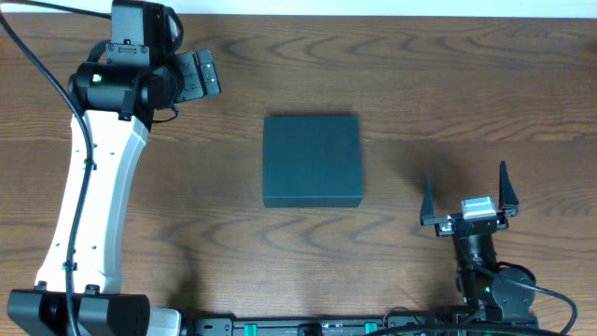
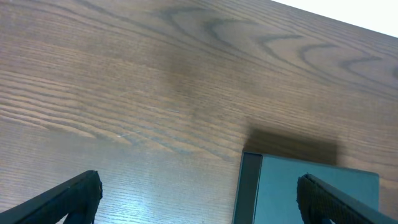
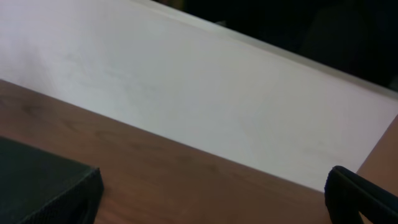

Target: Pack container

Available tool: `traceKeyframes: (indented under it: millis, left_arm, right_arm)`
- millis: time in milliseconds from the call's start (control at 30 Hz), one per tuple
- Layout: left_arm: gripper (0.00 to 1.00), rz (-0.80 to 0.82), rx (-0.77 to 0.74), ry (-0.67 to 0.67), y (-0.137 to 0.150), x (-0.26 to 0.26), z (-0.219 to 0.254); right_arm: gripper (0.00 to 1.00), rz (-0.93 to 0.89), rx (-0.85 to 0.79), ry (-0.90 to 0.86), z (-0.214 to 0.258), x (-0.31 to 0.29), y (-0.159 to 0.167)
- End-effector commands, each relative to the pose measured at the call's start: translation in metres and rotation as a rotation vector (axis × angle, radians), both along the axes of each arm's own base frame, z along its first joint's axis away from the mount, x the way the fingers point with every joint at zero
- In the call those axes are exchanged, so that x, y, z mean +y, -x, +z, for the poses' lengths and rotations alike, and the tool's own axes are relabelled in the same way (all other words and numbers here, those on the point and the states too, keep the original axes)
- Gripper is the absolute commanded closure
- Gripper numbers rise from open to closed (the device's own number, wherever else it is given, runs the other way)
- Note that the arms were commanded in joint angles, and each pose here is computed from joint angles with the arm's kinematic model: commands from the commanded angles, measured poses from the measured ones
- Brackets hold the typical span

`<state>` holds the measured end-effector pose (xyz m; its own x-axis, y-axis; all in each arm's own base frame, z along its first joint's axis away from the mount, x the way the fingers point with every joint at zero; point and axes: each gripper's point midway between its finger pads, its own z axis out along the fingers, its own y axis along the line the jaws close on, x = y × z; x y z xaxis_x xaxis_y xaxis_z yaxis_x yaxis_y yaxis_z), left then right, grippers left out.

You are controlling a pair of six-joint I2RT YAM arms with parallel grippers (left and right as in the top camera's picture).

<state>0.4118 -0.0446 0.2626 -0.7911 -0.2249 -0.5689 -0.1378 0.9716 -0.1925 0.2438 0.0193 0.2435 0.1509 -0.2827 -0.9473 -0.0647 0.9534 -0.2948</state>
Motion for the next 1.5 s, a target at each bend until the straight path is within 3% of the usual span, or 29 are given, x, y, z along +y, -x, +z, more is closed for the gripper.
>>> traceKeyframes:
  millis: [0, 500, 800, 1167, 1467]
  left_arm:
    - [0.01, 0.011, -0.027, -0.006, -0.002, 0.003, 0.01]
    - [0.02, 0.011, -0.027, -0.005, -0.002, 0.003, 0.01]
    - [0.01, 0.011, -0.027, -0.005, -0.002, 0.003, 0.01]
    - [0.02, 0.011, -0.027, -0.005, -0.002, 0.003, 0.01]
    - [0.02, 0.011, -0.027, -0.005, -0.002, 0.003, 0.01]
  right_arm:
    - [0.01, 0.008, 0.002, -0.064, -0.007, -0.001, 0.001]
    - [0.01, -0.075, 0.031, -0.243, -0.036, -0.019, -0.002]
    - [0.01, -0.081, 0.029, -0.249, -0.042, -0.021, -0.002]
    - [0.01, -0.099, 0.215, -0.246, -0.087, -0.02, -0.002]
    - [0.01, -0.11, 0.211, -0.239, -0.087, -0.022, -0.002]
